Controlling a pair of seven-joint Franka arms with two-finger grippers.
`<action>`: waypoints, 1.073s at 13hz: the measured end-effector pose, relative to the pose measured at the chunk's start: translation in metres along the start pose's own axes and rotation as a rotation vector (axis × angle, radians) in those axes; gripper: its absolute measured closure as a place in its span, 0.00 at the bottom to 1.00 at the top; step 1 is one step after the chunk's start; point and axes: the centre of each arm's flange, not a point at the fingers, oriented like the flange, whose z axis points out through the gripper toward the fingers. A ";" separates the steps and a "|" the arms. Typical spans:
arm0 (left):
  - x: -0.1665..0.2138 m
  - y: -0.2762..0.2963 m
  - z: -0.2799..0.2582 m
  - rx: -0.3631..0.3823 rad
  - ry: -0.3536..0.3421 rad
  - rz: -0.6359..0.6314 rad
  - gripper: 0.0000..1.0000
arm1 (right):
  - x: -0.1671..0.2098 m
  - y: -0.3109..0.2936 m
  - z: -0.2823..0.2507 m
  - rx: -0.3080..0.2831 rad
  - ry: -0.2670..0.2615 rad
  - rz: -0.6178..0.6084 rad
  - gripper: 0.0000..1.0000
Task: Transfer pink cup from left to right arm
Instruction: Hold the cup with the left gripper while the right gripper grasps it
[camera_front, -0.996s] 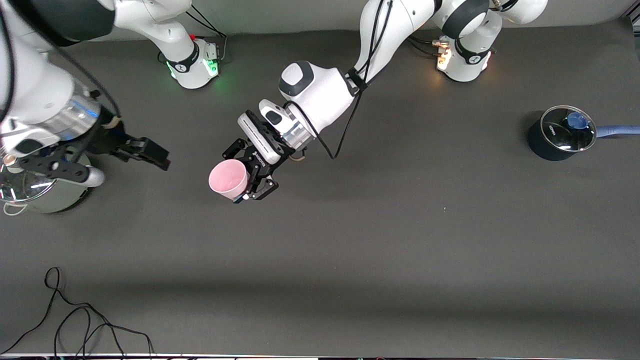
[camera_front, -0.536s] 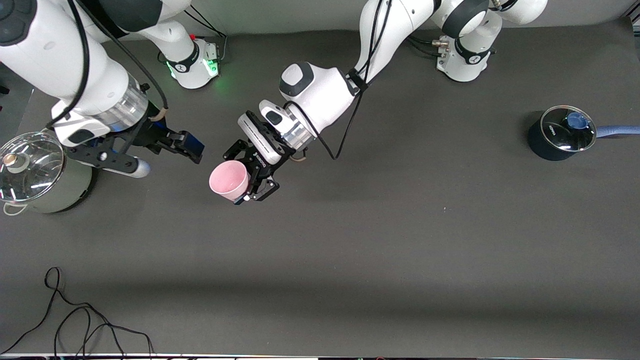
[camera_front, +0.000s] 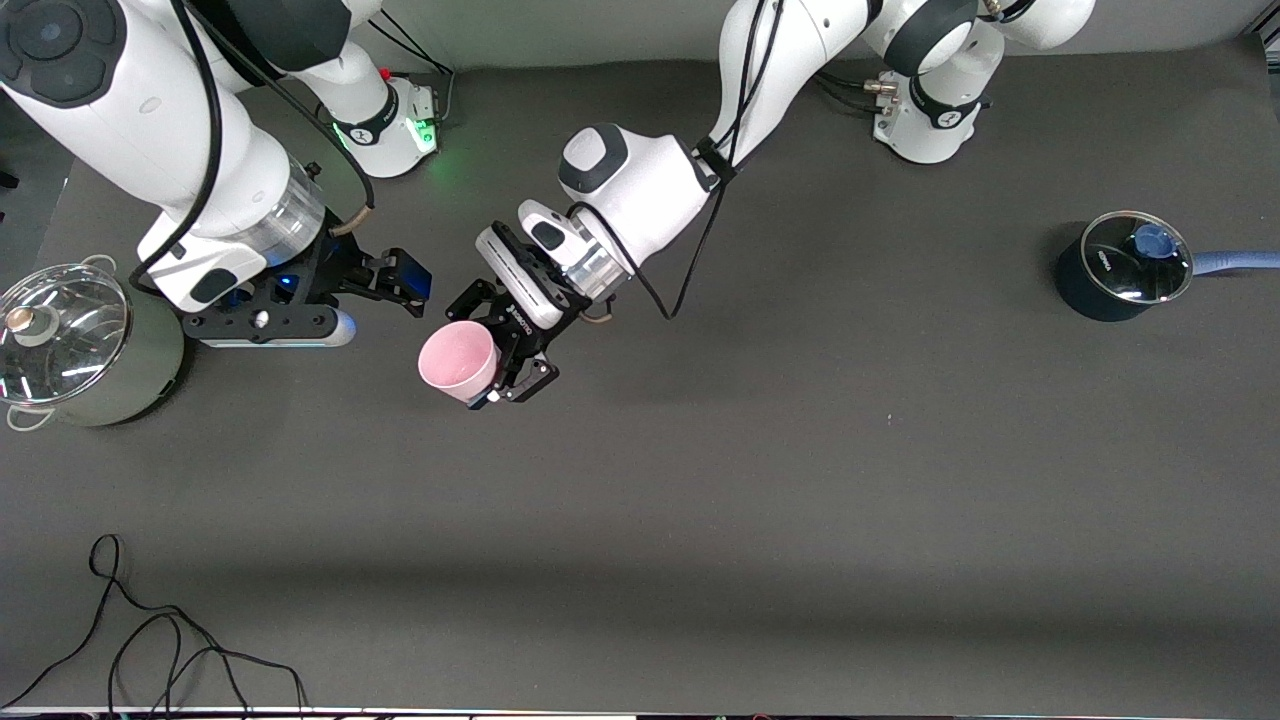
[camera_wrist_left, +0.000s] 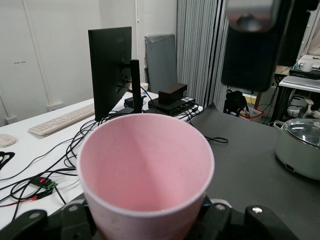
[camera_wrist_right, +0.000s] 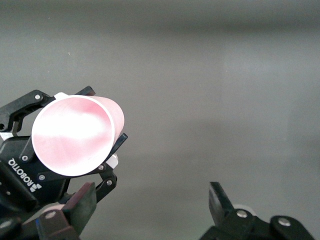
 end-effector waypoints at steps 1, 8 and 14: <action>0.000 -0.001 0.000 0.003 0.000 0.002 0.32 | 0.005 -0.001 0.005 0.001 0.007 -0.038 0.00; -0.002 -0.011 -0.003 0.052 0.010 0.009 0.32 | 0.033 -0.007 0.031 0.011 0.051 -0.073 0.00; -0.004 -0.013 -0.002 0.058 0.008 0.011 0.32 | 0.036 -0.008 0.034 0.011 0.055 -0.072 0.00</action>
